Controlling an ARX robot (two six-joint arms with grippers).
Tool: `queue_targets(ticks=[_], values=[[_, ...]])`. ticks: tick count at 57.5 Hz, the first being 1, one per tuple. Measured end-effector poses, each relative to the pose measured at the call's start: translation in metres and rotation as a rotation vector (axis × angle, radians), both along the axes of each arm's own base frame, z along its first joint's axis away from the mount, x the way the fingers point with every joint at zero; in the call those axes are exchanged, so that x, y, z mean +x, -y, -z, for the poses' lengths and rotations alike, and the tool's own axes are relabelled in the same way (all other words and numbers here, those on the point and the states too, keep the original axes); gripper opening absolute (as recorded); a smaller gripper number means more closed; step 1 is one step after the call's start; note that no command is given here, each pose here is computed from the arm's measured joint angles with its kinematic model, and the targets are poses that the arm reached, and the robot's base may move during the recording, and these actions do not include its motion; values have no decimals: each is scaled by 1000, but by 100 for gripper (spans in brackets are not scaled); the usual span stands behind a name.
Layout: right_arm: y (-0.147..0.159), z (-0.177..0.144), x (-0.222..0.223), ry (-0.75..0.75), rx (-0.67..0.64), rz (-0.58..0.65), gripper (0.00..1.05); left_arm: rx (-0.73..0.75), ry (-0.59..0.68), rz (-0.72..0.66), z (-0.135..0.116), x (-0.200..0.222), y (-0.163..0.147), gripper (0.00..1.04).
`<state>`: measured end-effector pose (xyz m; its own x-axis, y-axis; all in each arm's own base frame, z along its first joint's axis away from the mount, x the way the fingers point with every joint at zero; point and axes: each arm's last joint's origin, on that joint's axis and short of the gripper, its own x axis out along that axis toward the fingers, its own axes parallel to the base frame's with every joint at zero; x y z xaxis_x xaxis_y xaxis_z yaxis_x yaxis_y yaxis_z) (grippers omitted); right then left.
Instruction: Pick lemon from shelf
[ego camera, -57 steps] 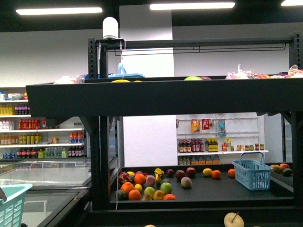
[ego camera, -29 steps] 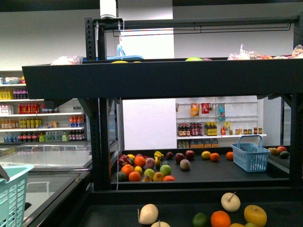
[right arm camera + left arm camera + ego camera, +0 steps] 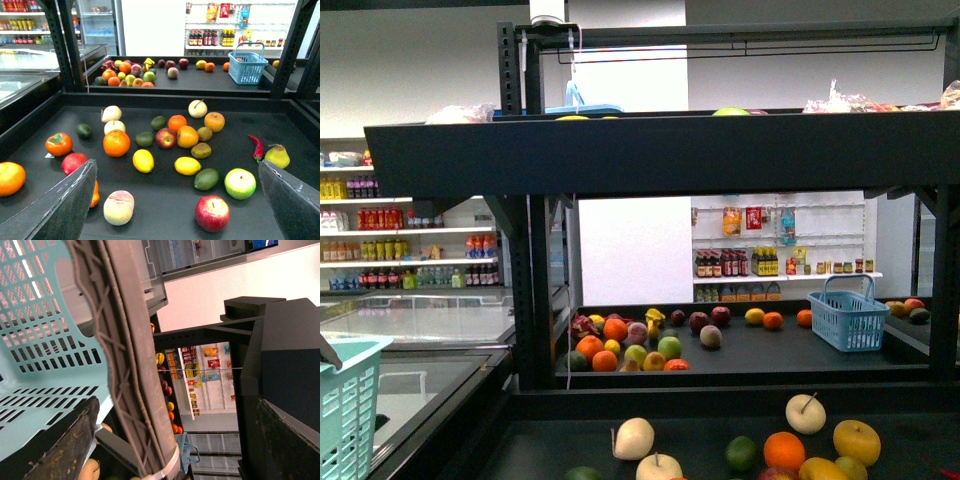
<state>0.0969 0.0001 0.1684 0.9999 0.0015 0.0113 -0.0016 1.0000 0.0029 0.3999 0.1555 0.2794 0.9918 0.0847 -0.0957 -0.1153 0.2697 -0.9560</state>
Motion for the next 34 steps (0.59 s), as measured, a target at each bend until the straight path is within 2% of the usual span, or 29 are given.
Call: queue_targets(ticks=[14,34], values=[[0,0,0,0,0,0,97,-4,-37,-26,8,21,-2,97],[0,0,0,0,0,0,97,47,-83,-51,10,31,-6,37]])
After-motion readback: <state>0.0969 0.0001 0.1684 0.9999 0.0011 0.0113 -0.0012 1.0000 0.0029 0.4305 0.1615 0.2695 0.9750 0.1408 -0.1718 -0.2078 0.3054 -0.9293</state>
